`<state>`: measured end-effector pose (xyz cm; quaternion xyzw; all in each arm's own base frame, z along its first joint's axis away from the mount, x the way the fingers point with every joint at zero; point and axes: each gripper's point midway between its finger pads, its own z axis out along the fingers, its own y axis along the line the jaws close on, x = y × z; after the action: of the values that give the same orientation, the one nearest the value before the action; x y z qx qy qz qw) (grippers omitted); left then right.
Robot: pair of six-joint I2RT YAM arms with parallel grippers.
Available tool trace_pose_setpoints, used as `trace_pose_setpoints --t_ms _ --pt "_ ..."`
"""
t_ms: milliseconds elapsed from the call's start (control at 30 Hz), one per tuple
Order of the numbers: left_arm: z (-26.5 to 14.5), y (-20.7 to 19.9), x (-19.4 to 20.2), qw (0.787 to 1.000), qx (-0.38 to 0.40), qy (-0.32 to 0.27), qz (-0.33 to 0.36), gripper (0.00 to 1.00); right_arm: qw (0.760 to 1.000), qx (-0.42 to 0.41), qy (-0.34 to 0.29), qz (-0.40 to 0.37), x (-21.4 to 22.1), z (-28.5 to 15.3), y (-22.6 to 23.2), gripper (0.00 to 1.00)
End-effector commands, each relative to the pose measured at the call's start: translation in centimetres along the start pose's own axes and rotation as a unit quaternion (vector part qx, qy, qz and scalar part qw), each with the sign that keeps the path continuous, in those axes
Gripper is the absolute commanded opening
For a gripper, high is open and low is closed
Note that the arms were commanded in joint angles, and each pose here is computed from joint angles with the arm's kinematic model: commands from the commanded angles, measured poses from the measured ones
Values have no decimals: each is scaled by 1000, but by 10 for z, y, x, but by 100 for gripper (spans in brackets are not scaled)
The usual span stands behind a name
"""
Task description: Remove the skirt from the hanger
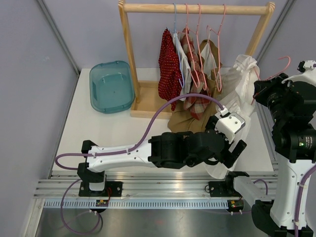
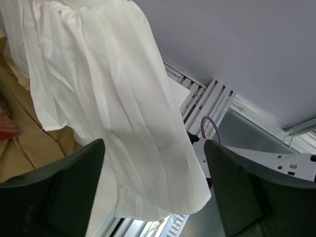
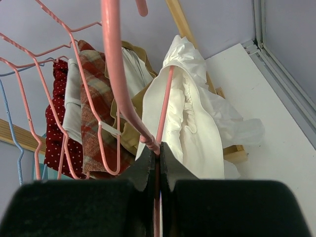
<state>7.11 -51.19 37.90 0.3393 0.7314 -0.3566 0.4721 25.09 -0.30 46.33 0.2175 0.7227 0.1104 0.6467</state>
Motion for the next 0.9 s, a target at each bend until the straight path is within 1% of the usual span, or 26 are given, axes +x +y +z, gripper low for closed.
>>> trace_pose_setpoints --t_ms 0,67,100,133,200,300,333,400,433,500,533,600,633,667,733,767,800,833,867 --pt "0 7 -17 999 -29 -36 -21 79 999 -27 -41 16 -25 -9 15 0" --pt "4 10 -14 999 -38 -35 -17 67 999 -27 -43 18 -26 -11 15 0" --pt "3 11 -14 998 -43 -33 -17 53 998 -28 -44 19 -27 -12 15 0" --pt "4 13 -13 998 -49 -33 -17 49 998 -27 -44 21 -27 -12 15 0" --pt "4 14 -14 998 -51 -34 -17 46 998 -28 -42 23 -26 -12 16 0" --pt "5 13 -11 998 -48 -33 -17 47 998 -25 -41 29 -26 -12 15 0" --pt "4 11 -11 998 -42 -31 -18 56 998 -27 -41 30 -26 -13 15 0" --pt "7 8 -10 999 -32 -31 -18 61 998 -31 -42 34 -26 -14 17 0" --pt "8 6 -8 999 -29 -28 -17 66 998 -31 -42 35 -26 -14 17 0" --pt "10 6 -6 999 -30 -27 -16 71 998 -31 -44 35 -28 -14 17 0" --pt "12 5 -4 999 -30 -25 -15 71 998 -31 -44 36 -28 -15 18 0" --pt "13 6 -2 999 -32 -24 -13 64 998 -32 -46 36 -30 -16 18 0" --pt "15 6 -1 999 -34 -24 -12 57 998 -32 -46 36 -29 -16 18 0" --pt "17 6 0 999 -35 -24 -11 45 998 -33 -45 36 -29 -17 18 0" --pt "19 7 2 999 -41 -23 -8 32 998 -32 -44 38 -29 -16 18 0" --pt "20 8 3 999 -42 -23 -7 13 998 -33 -45 39 -29 -17 19 0" --pt "20 9 4 999 -45 -23 -6 3 998 -33 -42 39 -27 -16 18 0" --pt "21 10 5 998 -50 -22 -7 0 998 -34 -43 39 -28 -15 19 0" --pt "20 12 9 998 -54 -15 -7 0 998 -35 -42 38 -27 -14 19 0"
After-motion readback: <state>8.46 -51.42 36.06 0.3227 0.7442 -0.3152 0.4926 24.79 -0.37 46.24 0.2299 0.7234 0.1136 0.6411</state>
